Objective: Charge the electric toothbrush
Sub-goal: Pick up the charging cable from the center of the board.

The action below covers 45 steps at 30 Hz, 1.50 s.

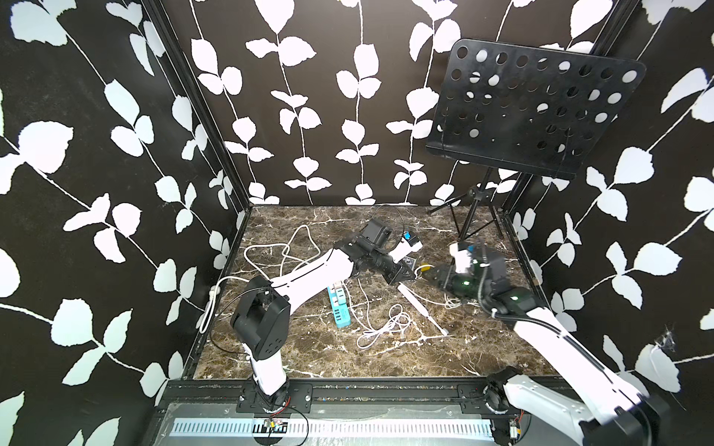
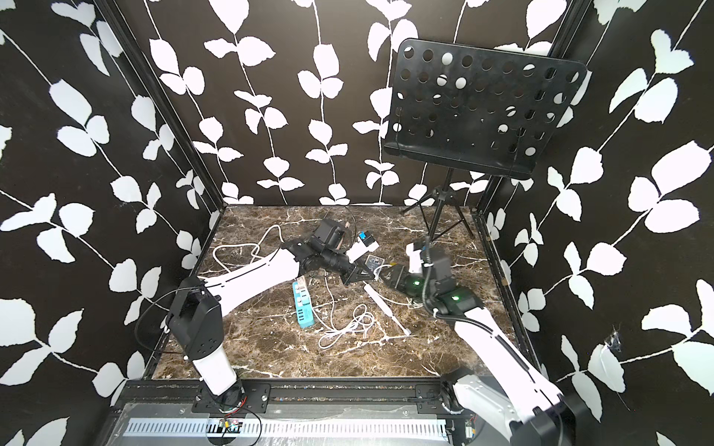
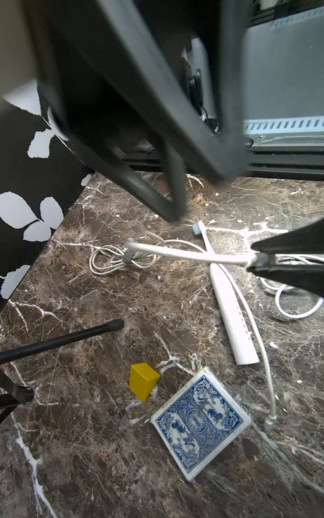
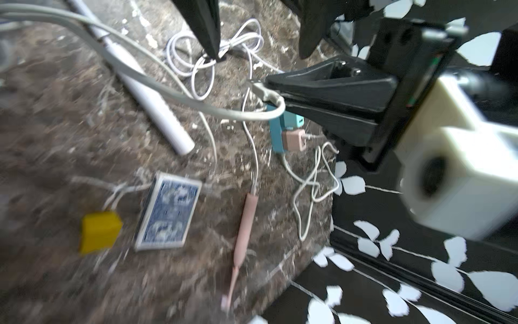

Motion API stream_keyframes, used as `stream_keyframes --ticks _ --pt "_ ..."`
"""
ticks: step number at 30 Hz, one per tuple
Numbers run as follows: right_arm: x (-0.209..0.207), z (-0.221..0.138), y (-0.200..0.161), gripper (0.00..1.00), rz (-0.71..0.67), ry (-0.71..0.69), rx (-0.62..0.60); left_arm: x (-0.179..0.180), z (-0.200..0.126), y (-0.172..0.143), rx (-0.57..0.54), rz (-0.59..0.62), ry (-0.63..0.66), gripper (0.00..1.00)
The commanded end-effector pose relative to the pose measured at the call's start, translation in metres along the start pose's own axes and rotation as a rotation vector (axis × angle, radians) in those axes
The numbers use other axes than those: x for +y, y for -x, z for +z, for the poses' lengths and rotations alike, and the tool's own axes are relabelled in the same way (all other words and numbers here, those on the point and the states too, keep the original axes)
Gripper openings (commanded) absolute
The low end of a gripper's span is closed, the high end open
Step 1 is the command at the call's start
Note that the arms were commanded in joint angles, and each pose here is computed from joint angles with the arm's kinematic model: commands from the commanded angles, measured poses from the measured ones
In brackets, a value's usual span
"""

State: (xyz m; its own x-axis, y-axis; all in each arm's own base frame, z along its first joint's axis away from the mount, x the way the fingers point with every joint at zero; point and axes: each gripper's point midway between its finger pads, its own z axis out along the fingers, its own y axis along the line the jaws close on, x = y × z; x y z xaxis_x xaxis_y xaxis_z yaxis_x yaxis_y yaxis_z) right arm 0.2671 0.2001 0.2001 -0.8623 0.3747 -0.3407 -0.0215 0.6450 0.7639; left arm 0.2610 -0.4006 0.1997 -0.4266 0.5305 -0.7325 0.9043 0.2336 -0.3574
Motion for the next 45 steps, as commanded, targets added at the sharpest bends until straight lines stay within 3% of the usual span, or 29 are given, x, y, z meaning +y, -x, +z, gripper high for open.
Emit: stream_keyframes --ticks 1,4,10,15,26,28,30,35,42,45 --pt "0.029 0.011 0.023 0.45 0.144 0.127 -0.095 -0.011 -0.013 0.002 -0.015 0.034 0.002 0.00" --pt "0.022 0.020 0.030 0.44 0.227 0.146 -0.145 -0.012 -0.012 -0.004 -0.002 0.031 0.000 0.00" --pt "0.038 0.019 0.041 0.42 0.207 0.217 -0.187 -0.013 -0.014 -0.008 0.006 0.044 0.008 0.00" --pt "0.025 0.031 0.032 0.36 0.213 0.125 -0.137 -0.016 -0.017 -0.001 -0.023 0.047 -0.001 0.00" --pt "0.027 0.036 0.033 0.00 0.237 0.133 -0.167 -0.010 -0.023 -0.001 -0.022 0.050 0.061 0.00" --pt "0.024 0.034 0.033 0.00 0.247 0.117 -0.178 -0.011 -0.027 0.000 -0.030 0.050 0.072 0.15" --pt "0.023 0.030 0.035 0.00 0.250 0.107 -0.198 -0.013 -0.033 -0.001 -0.041 0.052 0.088 0.24" --pt "0.024 0.026 0.039 0.00 0.274 0.095 -0.224 -0.013 -0.050 -0.015 -0.062 0.066 0.165 0.30" --pt "0.035 0.033 0.036 0.00 0.284 0.085 -0.191 -0.017 -0.045 -0.021 -0.084 0.095 0.127 0.35" --pt "0.056 0.034 0.041 0.00 0.215 0.155 -0.200 -0.024 -0.041 -0.018 -0.121 0.102 0.077 0.35"
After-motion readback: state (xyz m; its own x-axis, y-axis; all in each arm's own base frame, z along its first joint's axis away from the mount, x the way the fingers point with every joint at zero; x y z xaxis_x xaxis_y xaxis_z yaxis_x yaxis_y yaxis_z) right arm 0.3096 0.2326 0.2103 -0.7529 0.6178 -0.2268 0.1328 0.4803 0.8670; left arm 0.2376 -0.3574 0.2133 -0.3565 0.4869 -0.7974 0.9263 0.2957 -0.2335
